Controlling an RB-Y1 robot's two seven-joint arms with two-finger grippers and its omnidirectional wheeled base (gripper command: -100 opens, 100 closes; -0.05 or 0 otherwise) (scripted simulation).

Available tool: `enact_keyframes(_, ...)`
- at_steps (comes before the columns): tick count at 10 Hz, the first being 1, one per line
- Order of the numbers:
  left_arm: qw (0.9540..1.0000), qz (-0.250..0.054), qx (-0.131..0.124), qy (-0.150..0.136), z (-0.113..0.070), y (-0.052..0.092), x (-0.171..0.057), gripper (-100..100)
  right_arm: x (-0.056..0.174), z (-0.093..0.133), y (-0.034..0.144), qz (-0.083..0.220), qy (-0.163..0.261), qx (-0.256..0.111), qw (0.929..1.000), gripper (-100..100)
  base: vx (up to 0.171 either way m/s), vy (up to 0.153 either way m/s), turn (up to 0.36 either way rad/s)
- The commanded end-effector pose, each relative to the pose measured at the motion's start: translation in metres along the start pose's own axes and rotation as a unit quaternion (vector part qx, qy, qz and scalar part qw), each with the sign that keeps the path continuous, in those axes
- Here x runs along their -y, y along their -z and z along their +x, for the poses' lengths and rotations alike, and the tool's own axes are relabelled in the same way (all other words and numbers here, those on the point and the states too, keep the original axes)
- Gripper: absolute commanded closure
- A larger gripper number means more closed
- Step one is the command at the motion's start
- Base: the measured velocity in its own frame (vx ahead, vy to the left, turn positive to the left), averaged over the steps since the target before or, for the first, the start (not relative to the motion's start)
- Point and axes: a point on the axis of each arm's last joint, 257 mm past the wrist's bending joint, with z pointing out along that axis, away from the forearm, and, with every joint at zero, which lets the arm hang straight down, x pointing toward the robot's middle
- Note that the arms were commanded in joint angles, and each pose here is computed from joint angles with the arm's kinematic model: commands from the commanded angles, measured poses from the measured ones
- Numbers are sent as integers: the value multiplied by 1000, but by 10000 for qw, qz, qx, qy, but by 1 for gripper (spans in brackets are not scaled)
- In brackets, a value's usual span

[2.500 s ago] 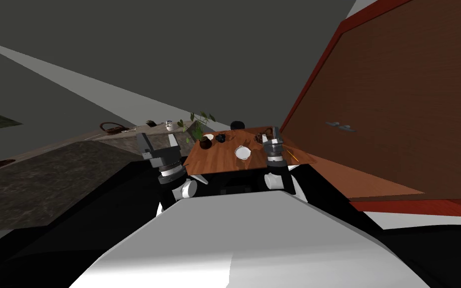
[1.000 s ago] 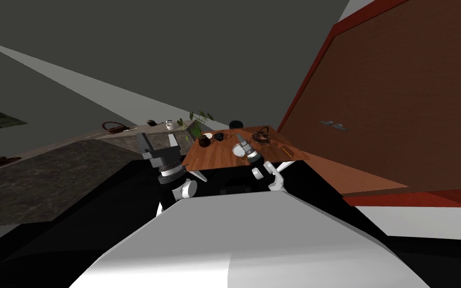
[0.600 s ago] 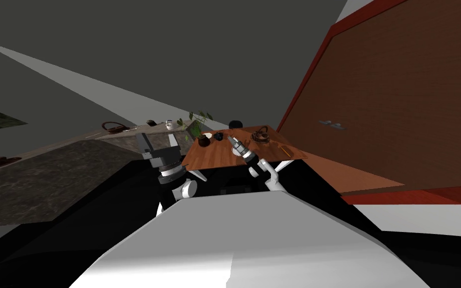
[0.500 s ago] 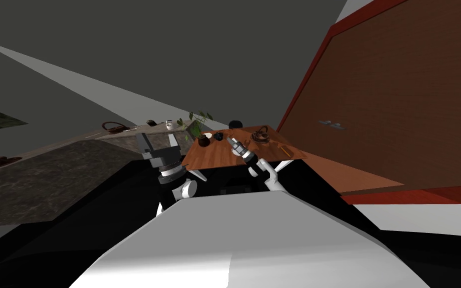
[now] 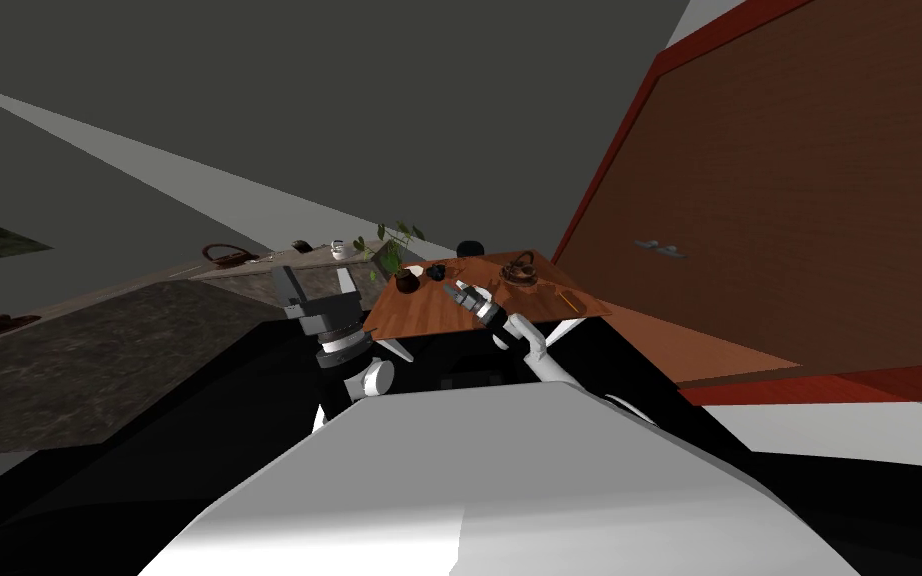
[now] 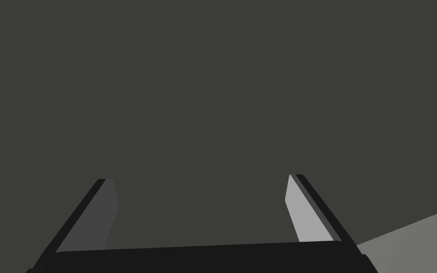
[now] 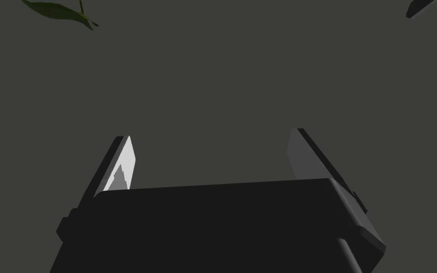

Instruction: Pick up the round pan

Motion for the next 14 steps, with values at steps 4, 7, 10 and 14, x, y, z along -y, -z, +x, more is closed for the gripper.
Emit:
enact_keyframes(4,10000,0,0,0,0,0,0,0,10,45,-14,-92,845,-714,9938,-100,-17,-4,-15)
enact_keyframes(7,10000,0,0,0,0,0,0,0,17,65,-17,-133,1301,-1056,9858,-100,-4,0,-14)
enact_keyframes(10,10000,0,0,0,0,0,0,0,27,84,-18,-171,1747,-1381,9747,-100,-6,2,-14)
enact_keyframes(14,10000,0,0,0,0,0,0,0,52,117,-15,-235,2601,-1985,9447,-100,0,9,-26)
